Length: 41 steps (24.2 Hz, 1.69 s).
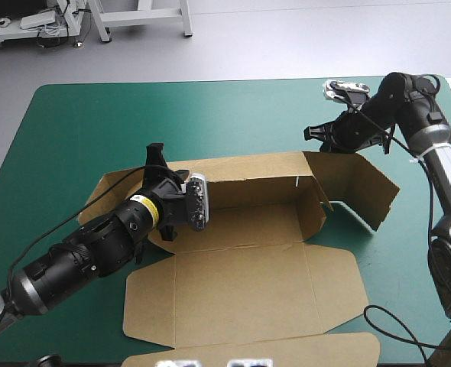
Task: Fold the box
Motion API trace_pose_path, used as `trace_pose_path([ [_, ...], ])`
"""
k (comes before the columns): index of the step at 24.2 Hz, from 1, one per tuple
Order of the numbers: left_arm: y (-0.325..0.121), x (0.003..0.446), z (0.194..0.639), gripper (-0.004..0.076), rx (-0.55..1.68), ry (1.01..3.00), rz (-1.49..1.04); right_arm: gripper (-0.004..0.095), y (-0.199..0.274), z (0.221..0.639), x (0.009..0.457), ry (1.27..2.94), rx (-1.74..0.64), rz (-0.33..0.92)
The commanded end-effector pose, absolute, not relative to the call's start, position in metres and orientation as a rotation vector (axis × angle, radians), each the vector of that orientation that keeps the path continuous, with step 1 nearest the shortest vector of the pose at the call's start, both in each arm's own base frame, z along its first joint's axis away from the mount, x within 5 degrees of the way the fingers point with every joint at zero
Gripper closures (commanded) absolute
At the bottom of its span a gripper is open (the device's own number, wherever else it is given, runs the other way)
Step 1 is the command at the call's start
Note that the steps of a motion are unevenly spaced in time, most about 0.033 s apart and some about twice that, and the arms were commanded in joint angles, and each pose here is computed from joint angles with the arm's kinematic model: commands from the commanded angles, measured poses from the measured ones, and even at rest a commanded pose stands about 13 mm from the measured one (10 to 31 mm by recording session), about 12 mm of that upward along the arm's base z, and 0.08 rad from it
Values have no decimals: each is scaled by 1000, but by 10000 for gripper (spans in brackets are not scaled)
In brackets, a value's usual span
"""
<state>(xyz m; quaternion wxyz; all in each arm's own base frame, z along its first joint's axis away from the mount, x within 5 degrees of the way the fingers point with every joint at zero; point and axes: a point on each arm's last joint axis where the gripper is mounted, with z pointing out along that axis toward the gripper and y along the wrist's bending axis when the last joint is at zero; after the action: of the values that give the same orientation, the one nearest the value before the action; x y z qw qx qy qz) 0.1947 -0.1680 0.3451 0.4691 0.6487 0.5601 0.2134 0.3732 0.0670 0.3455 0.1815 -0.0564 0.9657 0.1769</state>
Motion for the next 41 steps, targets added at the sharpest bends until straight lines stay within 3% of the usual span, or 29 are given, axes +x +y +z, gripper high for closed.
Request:
trace_pose_path([
  [1,-169,192,361,733,1548,1312,522,923,67,375,350,2655,-190,518],
  [20,-174,199,350,733,1567,1360,540,925,65,347,286,2724,-342,581],
  [25,-174,199,350,733,1541,1387,519,925,67,343,258,2505,-465,586],
  [30,-174,199,349,733,1539,1392,514,925,64,326,236,2206,-513,505],
  [37,-172,199,348,733,1541,1412,525,922,68,288,224,2122,-660,510],
  [41,-172,199,348,733,1541,1412,525,775,71,284,219,2089,-810,500],
])
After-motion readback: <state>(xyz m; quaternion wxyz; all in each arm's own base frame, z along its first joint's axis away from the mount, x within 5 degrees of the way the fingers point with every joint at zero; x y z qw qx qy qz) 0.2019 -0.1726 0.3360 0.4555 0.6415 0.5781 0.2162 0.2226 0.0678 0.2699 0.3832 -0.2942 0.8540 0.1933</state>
